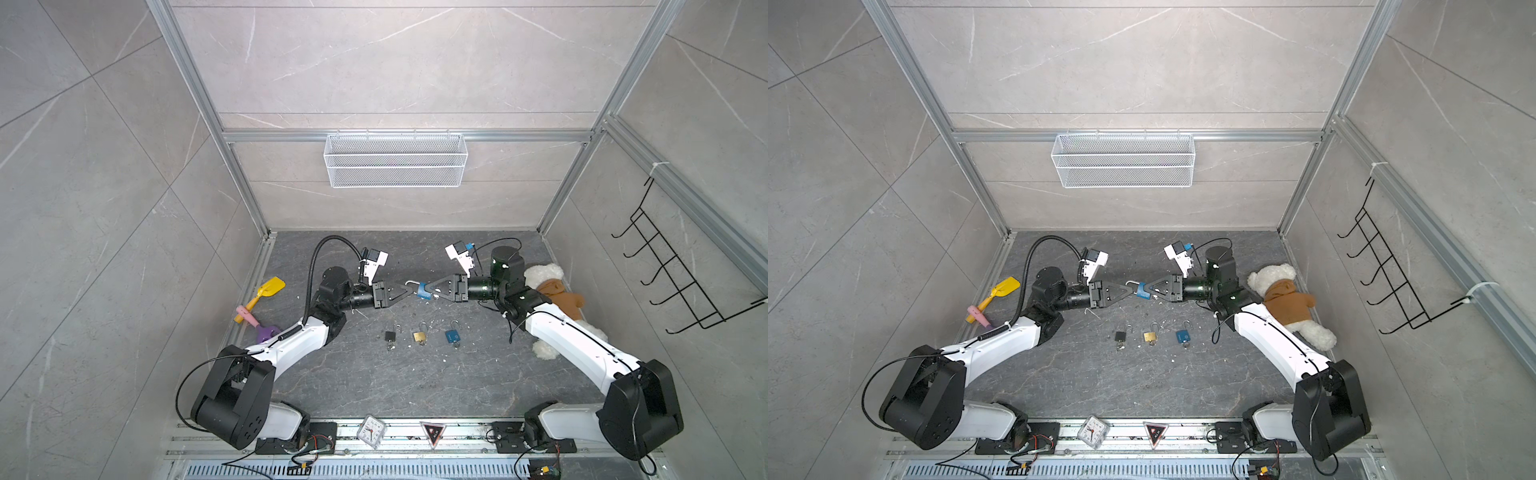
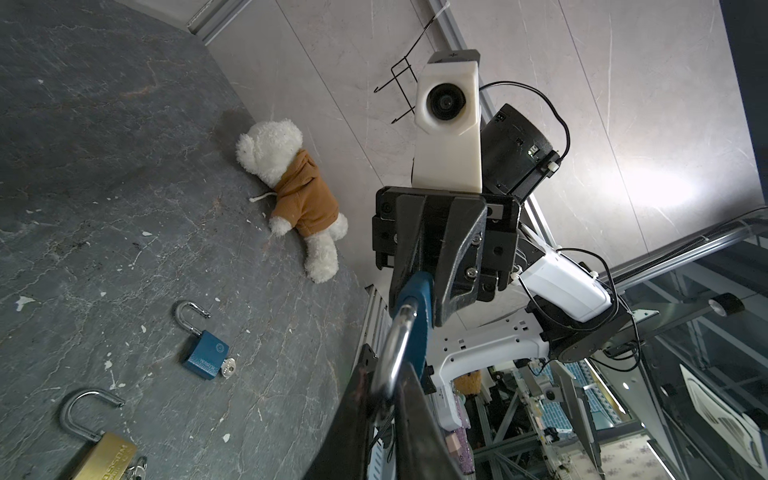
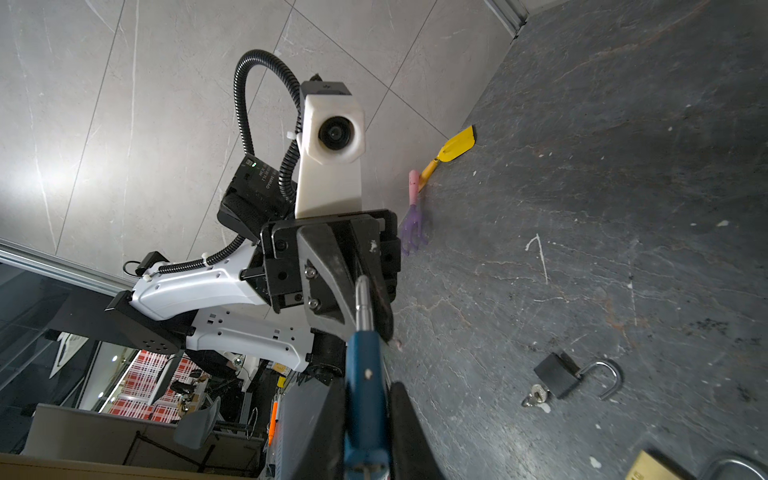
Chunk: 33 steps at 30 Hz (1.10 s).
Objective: Lock with the key
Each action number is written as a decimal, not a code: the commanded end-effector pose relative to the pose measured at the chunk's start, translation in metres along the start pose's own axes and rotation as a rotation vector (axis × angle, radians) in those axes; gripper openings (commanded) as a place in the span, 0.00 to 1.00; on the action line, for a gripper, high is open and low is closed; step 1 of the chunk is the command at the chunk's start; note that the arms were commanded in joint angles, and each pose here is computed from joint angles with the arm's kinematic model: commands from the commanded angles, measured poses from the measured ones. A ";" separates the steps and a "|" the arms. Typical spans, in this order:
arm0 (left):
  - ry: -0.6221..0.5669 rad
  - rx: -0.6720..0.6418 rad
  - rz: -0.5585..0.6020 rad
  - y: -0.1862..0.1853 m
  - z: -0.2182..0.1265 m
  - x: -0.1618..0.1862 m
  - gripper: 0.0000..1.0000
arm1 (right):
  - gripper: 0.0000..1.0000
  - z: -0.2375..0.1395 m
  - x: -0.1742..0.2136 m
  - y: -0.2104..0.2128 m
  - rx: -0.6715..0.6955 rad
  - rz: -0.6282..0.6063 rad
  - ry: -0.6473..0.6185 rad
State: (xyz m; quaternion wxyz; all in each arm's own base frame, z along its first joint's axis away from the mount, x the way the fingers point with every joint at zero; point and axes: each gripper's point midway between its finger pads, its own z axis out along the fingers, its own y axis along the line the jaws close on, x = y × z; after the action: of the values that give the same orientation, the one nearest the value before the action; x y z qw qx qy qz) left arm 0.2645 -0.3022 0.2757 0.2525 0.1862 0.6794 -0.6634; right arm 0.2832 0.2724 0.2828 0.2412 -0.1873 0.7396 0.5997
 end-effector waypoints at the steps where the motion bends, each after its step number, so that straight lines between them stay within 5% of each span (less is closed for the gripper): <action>1: -0.048 0.062 0.136 -0.031 -0.001 -0.016 0.20 | 0.00 0.003 0.004 -0.007 0.017 0.019 0.016; 8: -0.019 0.040 0.149 -0.031 0.005 -0.008 0.29 | 0.00 0.003 0.005 -0.009 0.027 0.023 0.015; 20: -0.035 0.009 0.129 -0.025 0.005 -0.007 0.19 | 0.00 0.001 0.009 0.001 -0.012 -0.019 0.025; 26: -0.060 0.019 0.152 -0.033 0.000 -0.007 0.51 | 0.00 -0.003 0.015 0.003 0.002 -0.044 0.037; 33: -0.064 0.012 0.145 -0.032 0.000 -0.007 0.46 | 0.00 -0.006 0.016 0.013 -0.030 -0.064 0.032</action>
State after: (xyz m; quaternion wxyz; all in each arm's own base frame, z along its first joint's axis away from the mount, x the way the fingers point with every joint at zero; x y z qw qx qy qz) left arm 0.2564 -0.3044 0.2850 0.2864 0.1917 0.6791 -0.6482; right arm 0.2735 0.2694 0.2763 0.2366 -0.1992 0.7447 0.5914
